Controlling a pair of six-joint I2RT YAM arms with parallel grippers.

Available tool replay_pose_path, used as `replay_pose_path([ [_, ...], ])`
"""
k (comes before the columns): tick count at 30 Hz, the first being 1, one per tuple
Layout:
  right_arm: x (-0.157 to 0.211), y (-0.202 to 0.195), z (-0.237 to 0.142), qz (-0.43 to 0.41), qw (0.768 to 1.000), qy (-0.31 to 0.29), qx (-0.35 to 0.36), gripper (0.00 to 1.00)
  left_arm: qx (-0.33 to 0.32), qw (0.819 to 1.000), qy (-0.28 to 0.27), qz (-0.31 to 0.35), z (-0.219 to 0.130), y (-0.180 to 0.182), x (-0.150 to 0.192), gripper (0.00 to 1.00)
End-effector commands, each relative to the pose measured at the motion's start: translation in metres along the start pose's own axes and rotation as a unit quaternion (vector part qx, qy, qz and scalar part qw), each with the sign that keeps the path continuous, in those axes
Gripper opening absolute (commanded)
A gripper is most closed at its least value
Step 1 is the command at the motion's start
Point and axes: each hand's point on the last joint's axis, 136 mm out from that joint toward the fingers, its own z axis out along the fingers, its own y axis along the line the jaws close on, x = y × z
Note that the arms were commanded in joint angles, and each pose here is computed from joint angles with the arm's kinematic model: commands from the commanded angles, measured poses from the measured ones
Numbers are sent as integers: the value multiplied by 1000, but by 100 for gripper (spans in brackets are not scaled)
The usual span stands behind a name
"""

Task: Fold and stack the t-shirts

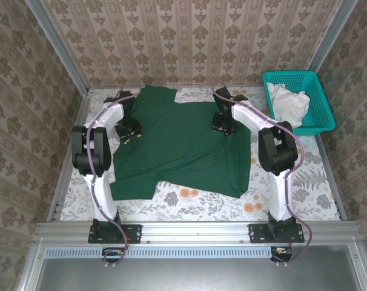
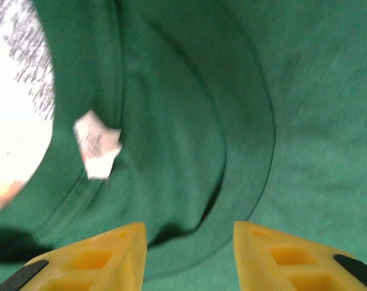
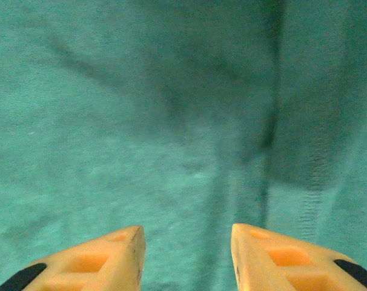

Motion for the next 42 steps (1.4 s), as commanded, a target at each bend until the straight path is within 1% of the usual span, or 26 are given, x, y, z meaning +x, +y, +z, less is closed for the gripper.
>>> replay_pose_path([
  [1,0,-34,-10,-19,997,12,77,43,-2,1000,2,21,6,0,-17,43],
  [4,3,-35,-6,-20,996,22,80,42,-5,1000,8,21,19,-2,-24,43],
  [9,8,-37,8,-19,995,37,87,39,-15,999,24,25,37,0,-25,43],
  [14,13,-41,22,-21,993,53,99,38,-20,999,35,24,45,5,-24,44],
  [17,15,-44,26,-21,992,59,106,35,-25,999,37,23,47,10,-26,44],
  [25,15,-52,26,-11,993,61,104,24,-40,998,44,5,53,32,-33,44],
  [30,14,-61,24,-4,993,59,100,18,-40,998,45,0,55,36,-37,44],
  [33,14,-66,24,1,993,61,98,12,-40,998,43,-2,55,37,-41,44],
  [38,11,-80,20,14,994,59,89,9,-39,998,42,-3,56,35,-47,44],
  [42,7,-103,15,37,995,52,83,10,-41,999,36,-4,55,33,-55,44],
])
